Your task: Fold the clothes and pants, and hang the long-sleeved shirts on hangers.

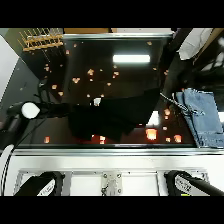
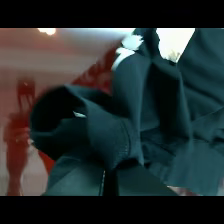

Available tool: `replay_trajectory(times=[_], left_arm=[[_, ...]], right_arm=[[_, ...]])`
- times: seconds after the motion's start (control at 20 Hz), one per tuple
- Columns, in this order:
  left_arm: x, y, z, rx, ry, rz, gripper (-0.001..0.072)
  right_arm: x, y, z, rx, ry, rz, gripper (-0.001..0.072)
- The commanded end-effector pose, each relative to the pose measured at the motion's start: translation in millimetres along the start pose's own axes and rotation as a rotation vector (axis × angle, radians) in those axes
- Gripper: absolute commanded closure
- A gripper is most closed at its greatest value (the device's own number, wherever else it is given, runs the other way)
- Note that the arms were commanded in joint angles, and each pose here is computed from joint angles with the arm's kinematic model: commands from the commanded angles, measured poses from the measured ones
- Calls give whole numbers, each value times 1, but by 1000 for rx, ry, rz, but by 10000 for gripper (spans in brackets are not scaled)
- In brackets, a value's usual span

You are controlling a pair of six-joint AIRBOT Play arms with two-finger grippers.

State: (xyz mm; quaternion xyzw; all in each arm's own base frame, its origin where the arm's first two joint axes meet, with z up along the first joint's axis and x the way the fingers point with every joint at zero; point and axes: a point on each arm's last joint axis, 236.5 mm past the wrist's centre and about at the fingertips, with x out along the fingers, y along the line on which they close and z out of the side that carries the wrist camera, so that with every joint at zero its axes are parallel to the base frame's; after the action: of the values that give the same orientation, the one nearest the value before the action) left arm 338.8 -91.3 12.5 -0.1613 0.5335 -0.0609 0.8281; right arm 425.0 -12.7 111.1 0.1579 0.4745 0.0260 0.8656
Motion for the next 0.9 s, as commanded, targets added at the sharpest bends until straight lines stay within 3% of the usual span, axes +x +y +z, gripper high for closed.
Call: replay_trajectory(times=[0.0,0.15,0.3,0.75,0.8,0.85], left_arm=[[40,12,-16,-25,93,29,698],[44,14,-19,-28,111,34,699],[44,14,-18,-27,108,35,698],[44,14,-14,-23,91,36,698],[44,14,-14,-23,91,36,698],[44,14,-15,-23,92,36,699]], right_arm=[[46,-9,-96,101,278,-6,138],[84,14,-196,112,472,31,137],[113,59,-251,112,503,115,138],[153,152,-264,38,434,249,155],[155,154,-259,35,420,251,285],[157,155,-254,35,403,253,469]])
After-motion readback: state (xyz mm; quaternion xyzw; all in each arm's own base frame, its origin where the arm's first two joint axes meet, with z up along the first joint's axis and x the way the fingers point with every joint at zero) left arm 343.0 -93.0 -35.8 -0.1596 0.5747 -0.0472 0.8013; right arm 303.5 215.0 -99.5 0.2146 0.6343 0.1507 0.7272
